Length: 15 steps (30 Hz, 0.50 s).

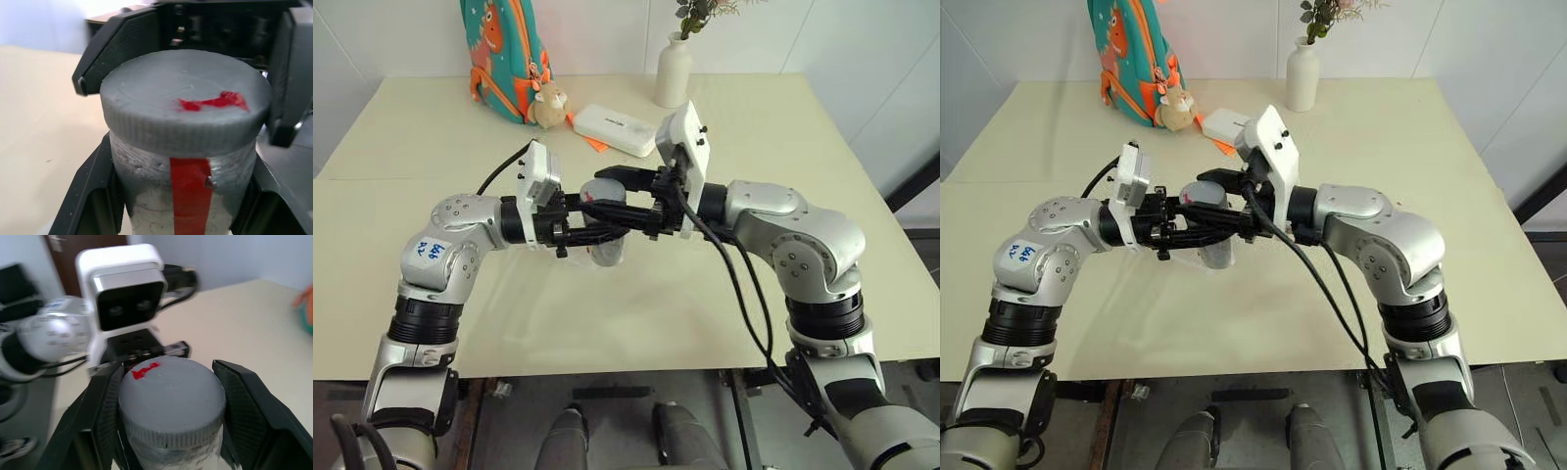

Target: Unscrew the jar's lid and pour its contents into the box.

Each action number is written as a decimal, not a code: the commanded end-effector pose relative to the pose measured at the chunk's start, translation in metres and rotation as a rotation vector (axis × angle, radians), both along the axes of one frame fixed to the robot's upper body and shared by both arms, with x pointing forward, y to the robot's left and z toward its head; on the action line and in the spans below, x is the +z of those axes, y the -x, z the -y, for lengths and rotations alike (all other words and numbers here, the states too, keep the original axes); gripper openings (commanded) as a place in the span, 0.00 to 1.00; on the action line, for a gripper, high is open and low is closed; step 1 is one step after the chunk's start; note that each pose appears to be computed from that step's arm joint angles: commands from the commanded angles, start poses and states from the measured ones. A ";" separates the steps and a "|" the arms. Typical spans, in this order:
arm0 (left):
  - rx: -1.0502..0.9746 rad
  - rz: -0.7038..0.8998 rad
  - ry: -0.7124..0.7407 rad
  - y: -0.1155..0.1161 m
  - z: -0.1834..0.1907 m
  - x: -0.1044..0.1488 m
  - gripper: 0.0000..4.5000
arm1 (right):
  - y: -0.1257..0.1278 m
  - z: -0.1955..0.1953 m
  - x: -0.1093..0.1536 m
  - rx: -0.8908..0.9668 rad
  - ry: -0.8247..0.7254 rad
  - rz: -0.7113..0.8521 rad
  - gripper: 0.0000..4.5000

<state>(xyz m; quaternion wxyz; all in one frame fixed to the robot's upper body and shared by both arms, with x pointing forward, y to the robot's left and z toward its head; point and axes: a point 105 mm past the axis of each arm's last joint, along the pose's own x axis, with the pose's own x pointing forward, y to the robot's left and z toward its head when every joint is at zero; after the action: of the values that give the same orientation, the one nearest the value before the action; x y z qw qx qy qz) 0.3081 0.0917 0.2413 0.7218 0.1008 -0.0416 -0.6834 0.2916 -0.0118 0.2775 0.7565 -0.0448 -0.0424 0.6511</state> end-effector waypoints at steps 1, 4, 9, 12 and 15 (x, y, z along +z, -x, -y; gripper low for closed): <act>-0.078 0.088 0.003 0.004 -0.010 0.019 0.47 | 0.010 0.015 0.008 0.171 0.006 0.007 0.57; -0.124 0.101 0.012 0.001 -0.009 0.020 0.47 | 0.021 0.018 0.013 0.302 0.044 0.046 0.57; -0.164 0.115 0.036 -0.001 -0.005 0.020 0.47 | 0.023 0.016 0.012 0.360 0.091 0.094 0.57; -0.145 0.139 0.075 -0.003 -0.002 0.024 0.47 | 0.023 0.014 0.012 0.356 0.081 0.104 0.57; -0.128 0.154 0.081 -0.004 -0.003 0.024 0.47 | 0.026 0.014 0.015 0.368 0.054 0.093 0.57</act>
<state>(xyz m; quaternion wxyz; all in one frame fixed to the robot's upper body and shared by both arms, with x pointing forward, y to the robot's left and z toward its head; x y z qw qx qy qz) 0.3012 0.0754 0.2462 0.6315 0.1164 -0.0923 -0.7610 0.2835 -0.0249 0.2867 0.6600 -0.0923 -0.0536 0.7437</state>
